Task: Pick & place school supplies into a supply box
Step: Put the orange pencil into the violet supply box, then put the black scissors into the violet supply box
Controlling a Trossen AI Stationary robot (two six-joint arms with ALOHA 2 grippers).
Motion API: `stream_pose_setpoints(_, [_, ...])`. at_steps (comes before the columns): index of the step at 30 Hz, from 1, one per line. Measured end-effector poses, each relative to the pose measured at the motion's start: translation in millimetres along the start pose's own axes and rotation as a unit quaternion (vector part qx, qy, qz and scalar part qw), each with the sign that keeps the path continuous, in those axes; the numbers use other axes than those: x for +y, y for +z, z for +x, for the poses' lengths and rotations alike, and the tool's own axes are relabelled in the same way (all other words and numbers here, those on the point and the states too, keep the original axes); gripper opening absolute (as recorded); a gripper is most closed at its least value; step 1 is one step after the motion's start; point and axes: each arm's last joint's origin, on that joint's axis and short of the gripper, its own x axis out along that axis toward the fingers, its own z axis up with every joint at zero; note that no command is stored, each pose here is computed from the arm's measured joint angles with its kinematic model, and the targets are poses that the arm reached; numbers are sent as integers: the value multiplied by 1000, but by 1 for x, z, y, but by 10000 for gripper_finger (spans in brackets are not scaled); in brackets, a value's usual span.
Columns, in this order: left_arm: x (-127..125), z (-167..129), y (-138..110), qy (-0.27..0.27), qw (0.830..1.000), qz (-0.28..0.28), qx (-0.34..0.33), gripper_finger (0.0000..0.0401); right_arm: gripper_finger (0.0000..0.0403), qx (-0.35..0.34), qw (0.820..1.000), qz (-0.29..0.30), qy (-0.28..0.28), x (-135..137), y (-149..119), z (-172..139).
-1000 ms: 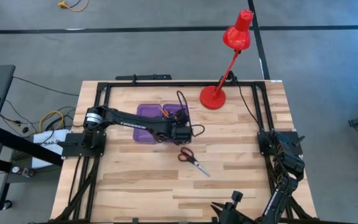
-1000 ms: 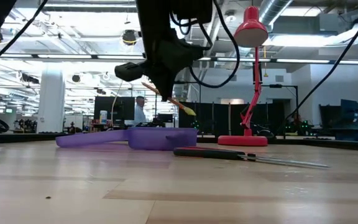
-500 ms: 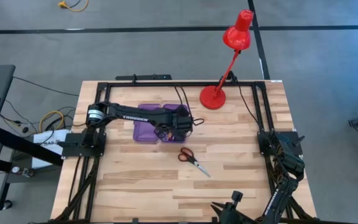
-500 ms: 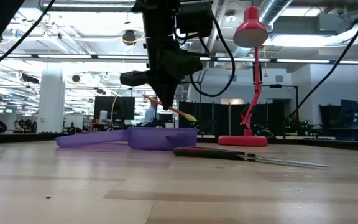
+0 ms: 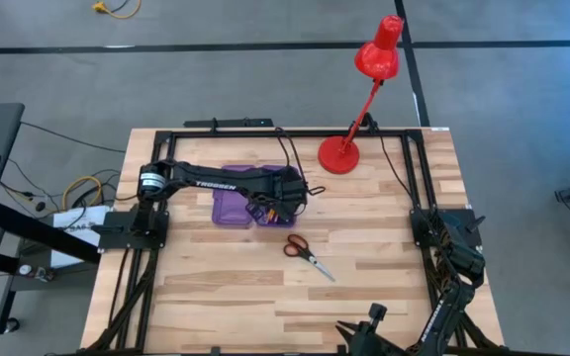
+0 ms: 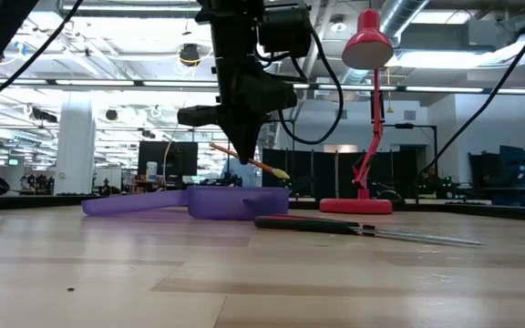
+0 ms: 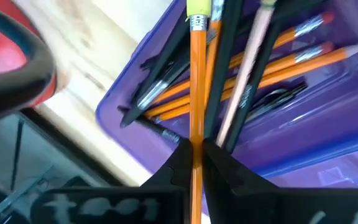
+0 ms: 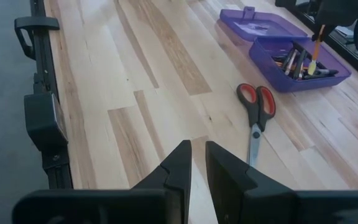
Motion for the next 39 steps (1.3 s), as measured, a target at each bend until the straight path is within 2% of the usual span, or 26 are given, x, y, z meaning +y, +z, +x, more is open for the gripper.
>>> stream_pose_setpoints(5, [0,0,-1,-5,1000,2,-3,0,42,0,1000,-1,-1,0,0,0])
stream_pose_setpoints(11, [-3,0,-2,-29,998,62,-10,1,42,0,1000,-1,-1,0,0,0])
stream_pose_setpoints(24, [-3,3,-6,-62,994,78,-46,67,42,1,1000,-1,-1,0,0,0])
stream_pose_setpoints(30, [-3,2,-5,-49,996,71,-28,72,42,1,1000,-1,-1,0,0,0])
stream_pose_setpoints(33, [-3,0,-4,-22,999,47,9,72,42,1,1000,-4,-2,-1,0,0])
stream_pose_setpoints(39, [-17,-20,9,-12,1000,3,9,72,42,2,1000,-6,-8,-2,2,3])
